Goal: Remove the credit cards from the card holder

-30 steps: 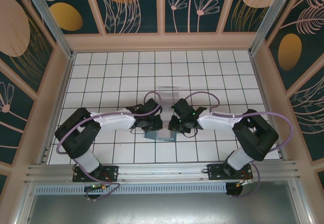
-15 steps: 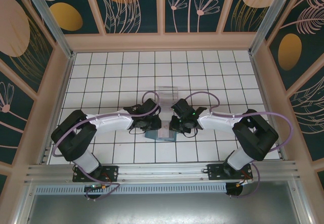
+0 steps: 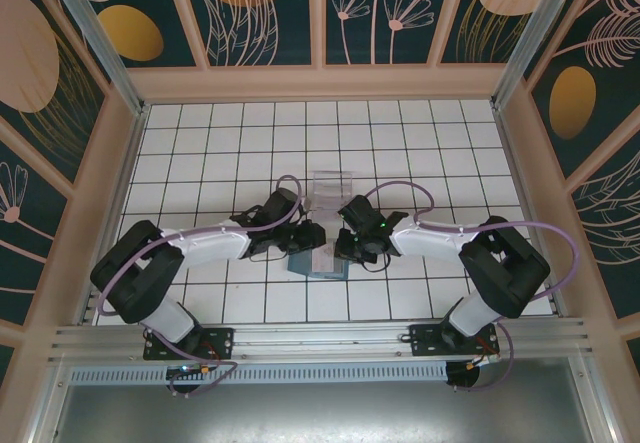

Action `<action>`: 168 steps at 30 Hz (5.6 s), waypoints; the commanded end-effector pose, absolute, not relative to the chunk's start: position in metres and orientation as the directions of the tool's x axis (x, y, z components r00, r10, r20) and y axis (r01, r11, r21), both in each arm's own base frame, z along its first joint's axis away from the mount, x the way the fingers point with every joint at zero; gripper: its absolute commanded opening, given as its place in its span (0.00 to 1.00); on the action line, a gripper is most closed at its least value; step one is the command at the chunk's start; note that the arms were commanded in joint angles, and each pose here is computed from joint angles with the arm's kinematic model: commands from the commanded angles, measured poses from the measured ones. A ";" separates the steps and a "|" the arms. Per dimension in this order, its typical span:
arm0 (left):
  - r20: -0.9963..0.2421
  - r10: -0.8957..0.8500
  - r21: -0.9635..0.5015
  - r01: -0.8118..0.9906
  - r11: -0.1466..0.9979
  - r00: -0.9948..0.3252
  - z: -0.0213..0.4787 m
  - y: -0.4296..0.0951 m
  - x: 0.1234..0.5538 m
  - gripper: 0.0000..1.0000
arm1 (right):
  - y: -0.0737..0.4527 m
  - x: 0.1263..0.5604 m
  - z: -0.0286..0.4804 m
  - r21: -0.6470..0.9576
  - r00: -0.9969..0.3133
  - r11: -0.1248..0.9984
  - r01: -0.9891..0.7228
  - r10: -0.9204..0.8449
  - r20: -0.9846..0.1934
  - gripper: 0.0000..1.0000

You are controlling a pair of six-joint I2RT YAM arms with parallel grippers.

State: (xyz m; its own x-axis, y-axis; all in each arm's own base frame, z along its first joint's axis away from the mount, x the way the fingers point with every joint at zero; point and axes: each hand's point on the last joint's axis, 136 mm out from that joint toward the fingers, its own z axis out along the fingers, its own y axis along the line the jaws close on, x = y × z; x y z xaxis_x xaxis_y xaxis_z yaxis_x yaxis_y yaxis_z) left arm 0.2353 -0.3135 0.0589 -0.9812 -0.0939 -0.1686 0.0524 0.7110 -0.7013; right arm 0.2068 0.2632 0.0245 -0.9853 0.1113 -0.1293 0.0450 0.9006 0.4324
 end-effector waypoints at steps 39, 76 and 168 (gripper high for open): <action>-0.050 -0.089 -0.729 -0.025 0.684 -0.995 0.019 -0.296 0.215 0.29 | 0.257 0.209 0.023 0.375 -0.984 0.925 0.059 0.117 -0.135 0.17; -0.127 -0.109 -0.674 0.005 0.739 -0.986 0.035 -0.271 0.209 0.13 | 0.254 0.216 0.022 0.335 -0.983 0.941 0.042 0.099 -0.156 0.16; -0.385 0.914 0.160 0.966 0.202 -0.127 0.126 -0.279 0.290 0.00 | 0.172 0.262 0.144 0.396 -0.852 0.912 0.108 0.290 -0.437 0.22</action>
